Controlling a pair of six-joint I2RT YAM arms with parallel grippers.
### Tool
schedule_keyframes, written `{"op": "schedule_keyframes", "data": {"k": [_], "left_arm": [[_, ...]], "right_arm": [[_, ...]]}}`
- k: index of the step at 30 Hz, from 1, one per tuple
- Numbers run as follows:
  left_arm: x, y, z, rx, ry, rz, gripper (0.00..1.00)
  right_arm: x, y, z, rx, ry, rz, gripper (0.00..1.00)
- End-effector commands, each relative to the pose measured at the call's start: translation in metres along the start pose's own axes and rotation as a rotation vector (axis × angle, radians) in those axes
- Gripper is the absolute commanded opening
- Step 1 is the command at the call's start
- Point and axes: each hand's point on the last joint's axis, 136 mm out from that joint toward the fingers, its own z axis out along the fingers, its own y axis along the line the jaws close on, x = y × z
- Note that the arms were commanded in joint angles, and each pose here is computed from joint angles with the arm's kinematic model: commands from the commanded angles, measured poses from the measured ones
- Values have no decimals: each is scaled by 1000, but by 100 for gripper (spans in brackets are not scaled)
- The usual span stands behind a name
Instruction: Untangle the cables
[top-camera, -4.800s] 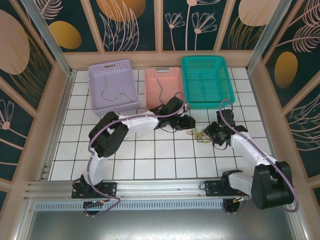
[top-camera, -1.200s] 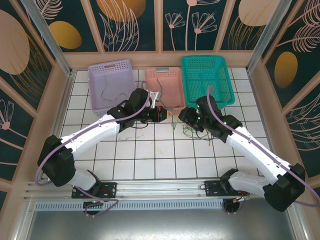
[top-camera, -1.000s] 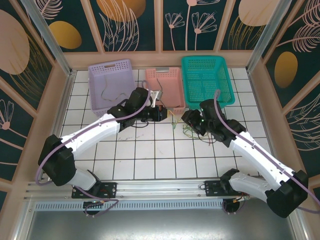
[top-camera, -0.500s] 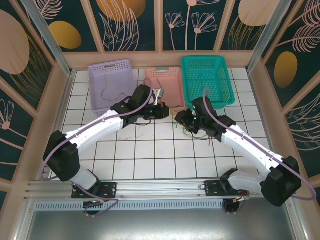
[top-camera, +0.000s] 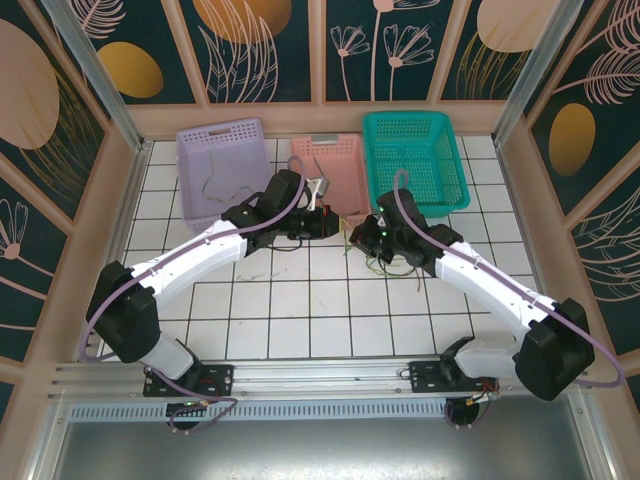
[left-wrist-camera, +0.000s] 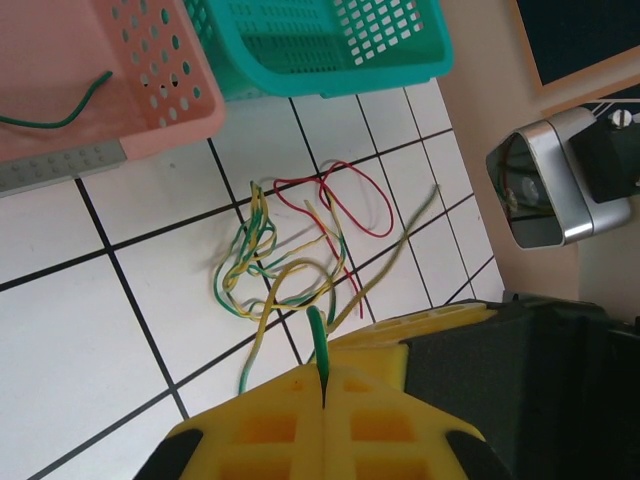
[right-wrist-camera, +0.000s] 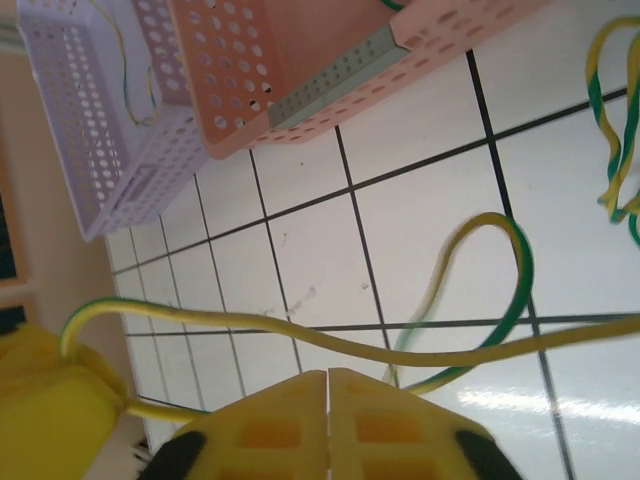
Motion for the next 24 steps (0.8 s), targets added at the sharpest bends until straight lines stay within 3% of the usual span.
{"op": "schedule_keyframes", "data": {"k": [1,6,14,17,24], "left_arm": [[-15,-4,-2,-15,-34,-22,0],[-52,1,-10,-62,-107,-162,0],[-122,-16,-32,55,-180,-323,0],[-138,-12,-29,74,-176,-382,0],[-184,-4,-51,149,-280,-477,0]], "right_arm": [[-1,14,-6,-26,-6,-54,0],[13,10,-12,8,1,-209,0],[57,-3,-4,84,23,-595,0],[63,-8,3,155,-1,-726,0],[108,-15,29,300,58,-1053,0]]}}
